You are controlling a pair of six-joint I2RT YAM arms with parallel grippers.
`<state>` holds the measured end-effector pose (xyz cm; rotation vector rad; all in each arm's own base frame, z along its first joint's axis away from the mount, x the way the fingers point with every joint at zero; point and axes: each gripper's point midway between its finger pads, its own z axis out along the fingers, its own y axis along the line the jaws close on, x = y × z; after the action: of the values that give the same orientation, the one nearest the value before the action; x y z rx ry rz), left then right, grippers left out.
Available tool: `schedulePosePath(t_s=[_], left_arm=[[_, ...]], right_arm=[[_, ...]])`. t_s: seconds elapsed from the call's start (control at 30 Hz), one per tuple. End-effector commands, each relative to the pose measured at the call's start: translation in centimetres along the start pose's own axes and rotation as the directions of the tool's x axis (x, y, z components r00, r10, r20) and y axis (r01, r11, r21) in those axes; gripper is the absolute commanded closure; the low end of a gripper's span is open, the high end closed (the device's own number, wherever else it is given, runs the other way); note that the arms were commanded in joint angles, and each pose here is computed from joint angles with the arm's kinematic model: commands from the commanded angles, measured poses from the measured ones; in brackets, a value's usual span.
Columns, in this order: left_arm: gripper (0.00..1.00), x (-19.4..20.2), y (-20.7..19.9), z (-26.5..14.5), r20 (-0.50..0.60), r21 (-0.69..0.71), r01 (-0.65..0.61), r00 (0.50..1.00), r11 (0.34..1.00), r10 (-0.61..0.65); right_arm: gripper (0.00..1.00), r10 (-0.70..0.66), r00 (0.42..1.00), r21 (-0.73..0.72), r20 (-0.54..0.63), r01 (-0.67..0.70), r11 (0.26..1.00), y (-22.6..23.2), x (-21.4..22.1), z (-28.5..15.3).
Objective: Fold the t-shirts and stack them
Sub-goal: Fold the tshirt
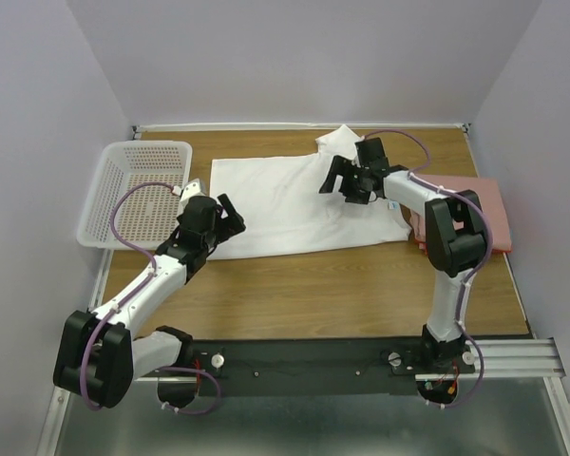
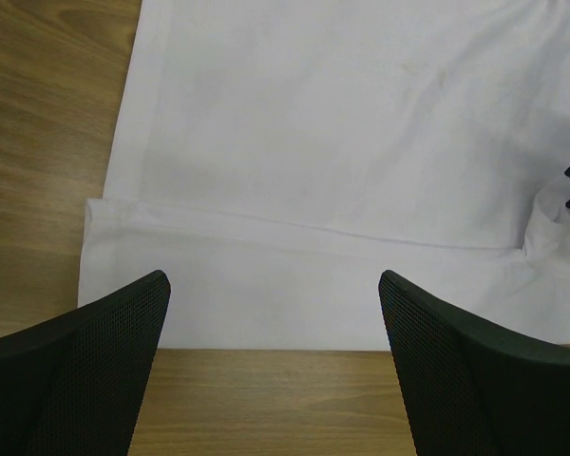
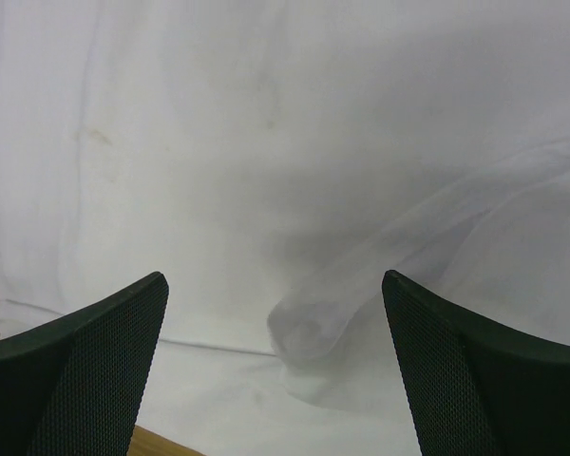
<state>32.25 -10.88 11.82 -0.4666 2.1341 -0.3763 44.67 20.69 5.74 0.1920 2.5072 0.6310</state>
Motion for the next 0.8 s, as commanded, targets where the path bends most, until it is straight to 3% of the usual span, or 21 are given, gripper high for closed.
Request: schedulePosePath(t_s=[0.0, 0.2, 0.47, 0.6, 0.77], left_arm=[[0.02, 0.3, -0.1, 0.0, -0.009, 0.009, -0.020, 1.000, 1.000, 0.020], [0.02, 0.1, -1.0, 0.4, -0.018, 0.039, -0.027, 0.999, 0.999, 0.028], [0.02, 2.0, -5.8, 2.6, -0.086, 0.186, -0.083, 0.991, 0.979, 0.100], [0.02, 3.8, -7.3, 4.1, -0.135, 0.235, -0.096, 0.982, 0.967, 0.131], [0.02, 7.4, -6.1, 6.1, -0.236, 0.211, -0.096, 0.961, 0.973, 0.145]], right_arm=[[0.00, -0.002, 0.998, -0.048, 0.055, 0.005, 0.999, 2.2, -3.0, 1.3], [0.00, -0.024, 0.992, -0.038, 0.121, 0.029, 0.999, 2.9, -4.8, -0.4], [0.00, -0.038, 0.974, 0.214, 0.225, -0.012, 0.977, -3.1, -2.3, -5.8], [0.00, -0.041, 0.977, 0.360, 0.210, -0.038, 0.932, -7.8, 1.1, -7.3], [0.00, -0.034, 0.992, 0.391, 0.125, -0.018, 0.920, -9.9, 4.1, -6.6]])
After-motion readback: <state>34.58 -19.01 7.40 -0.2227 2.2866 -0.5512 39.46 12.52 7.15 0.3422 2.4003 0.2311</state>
